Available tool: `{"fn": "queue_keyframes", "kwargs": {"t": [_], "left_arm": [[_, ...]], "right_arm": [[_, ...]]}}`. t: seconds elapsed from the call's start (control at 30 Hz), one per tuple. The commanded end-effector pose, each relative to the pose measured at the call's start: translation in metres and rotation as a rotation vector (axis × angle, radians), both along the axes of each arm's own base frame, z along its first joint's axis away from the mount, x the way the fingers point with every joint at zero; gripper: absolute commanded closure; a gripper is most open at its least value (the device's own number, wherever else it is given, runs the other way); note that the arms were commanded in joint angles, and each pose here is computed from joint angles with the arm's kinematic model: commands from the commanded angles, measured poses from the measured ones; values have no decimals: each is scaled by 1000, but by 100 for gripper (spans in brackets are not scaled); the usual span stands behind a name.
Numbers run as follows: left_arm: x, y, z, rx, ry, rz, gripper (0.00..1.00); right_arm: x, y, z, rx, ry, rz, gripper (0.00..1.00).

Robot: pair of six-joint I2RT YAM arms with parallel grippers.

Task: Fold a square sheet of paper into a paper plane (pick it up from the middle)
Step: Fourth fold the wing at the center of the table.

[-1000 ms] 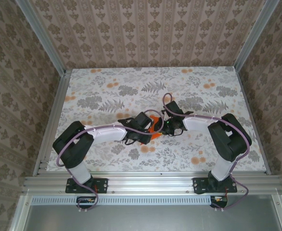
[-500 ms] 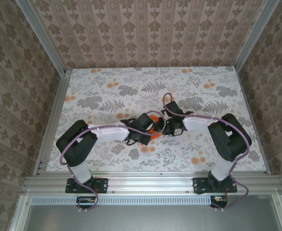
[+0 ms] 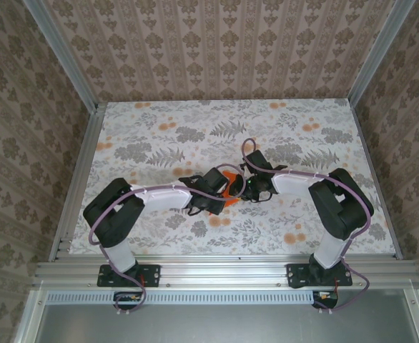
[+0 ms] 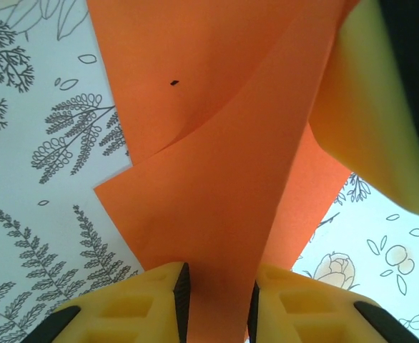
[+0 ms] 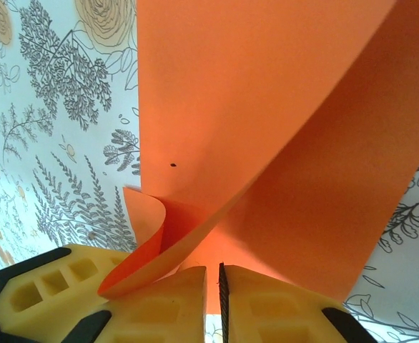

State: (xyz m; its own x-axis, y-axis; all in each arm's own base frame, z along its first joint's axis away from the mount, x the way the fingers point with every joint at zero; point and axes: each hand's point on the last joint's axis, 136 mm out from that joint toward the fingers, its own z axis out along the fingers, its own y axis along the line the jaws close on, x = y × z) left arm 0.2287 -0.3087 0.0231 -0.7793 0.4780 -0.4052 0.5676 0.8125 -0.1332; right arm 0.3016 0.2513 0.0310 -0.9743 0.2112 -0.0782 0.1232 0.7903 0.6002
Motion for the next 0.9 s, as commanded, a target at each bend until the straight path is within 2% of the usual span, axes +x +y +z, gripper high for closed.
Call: {"fn": "queue_keyframes", "kwargs": {"t": [0.0, 0.2, 0.5, 0.67, 0.87], "left_arm": [[1, 5, 6, 24, -18, -8, 70], [-1, 6, 1, 47, -16, -14, 72], [-3, 1, 4, 2, -4, -16, 90], [-2, -4, 10, -89, 27, 7, 94], [0, -7, 22, -284, 122, 51, 96]], "right_arm": [[-9, -1, -11, -16, 48, 13, 86], [-9, -1, -10, -13, 46, 12, 86], [-8, -1, -6, -13, 39, 13, 86], [-8, -1, -1, -9, 22, 20, 85], [-6, -4, 14, 4, -24, 17, 83]]}}
